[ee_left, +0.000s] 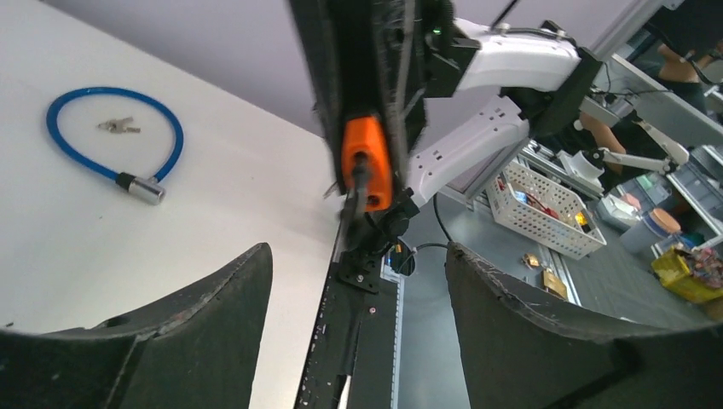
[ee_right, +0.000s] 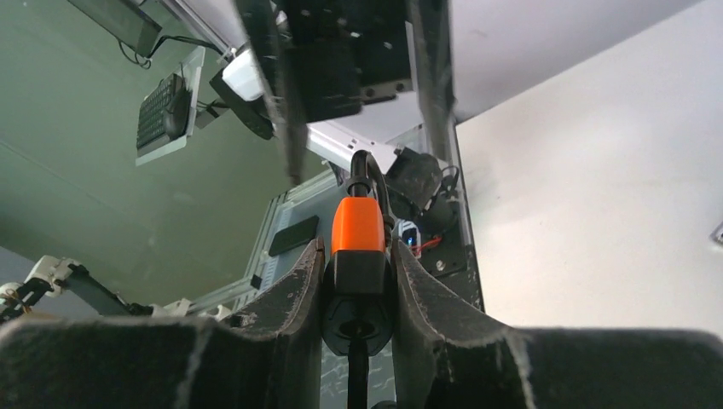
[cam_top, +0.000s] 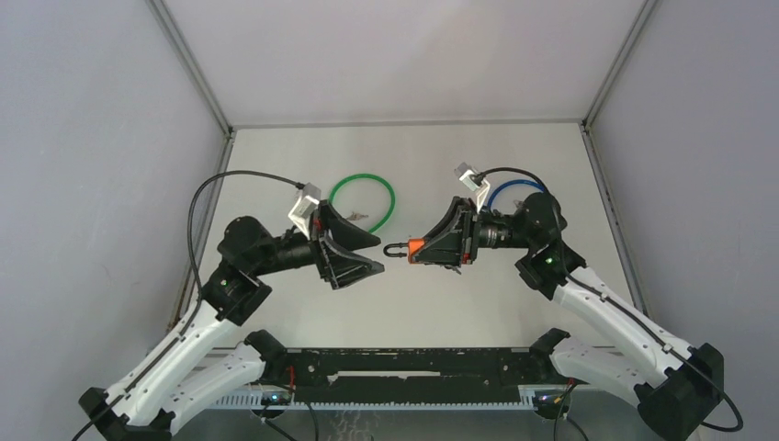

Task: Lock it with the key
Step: Lock the lock.

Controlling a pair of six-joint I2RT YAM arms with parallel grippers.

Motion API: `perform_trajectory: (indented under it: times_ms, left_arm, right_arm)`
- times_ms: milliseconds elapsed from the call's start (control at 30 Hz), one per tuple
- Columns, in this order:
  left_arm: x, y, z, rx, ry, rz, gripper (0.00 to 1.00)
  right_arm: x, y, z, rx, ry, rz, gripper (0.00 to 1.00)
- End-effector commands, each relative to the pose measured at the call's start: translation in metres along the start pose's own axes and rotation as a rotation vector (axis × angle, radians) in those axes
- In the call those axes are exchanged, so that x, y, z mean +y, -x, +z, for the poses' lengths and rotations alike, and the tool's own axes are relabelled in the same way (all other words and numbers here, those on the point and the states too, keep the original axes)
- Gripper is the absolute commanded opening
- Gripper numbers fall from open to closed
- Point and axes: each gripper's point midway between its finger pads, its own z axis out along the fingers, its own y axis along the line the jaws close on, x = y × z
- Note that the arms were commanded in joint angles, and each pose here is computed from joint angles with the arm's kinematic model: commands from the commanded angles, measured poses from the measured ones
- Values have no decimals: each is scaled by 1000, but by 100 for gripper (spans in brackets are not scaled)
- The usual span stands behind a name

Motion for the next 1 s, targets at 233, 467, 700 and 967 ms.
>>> perform_trajectory:
  times_ms: [233,467,700,967]
  left_arm:
    - [-9,4,7,20,-75,69,64]
    - [-4,-1,8,52,-56,69,57]
    - [-3,2,10,36,-55,51,40]
    - [-8,6,12,16,-80,27,25]
  right_arm:
    - [5,9,11,9,8,18,0]
    - [7,12,10,-3,12,6,0]
    - [5,11,12,2,11,19,0]
    - [2,10,13,3,2,20,0]
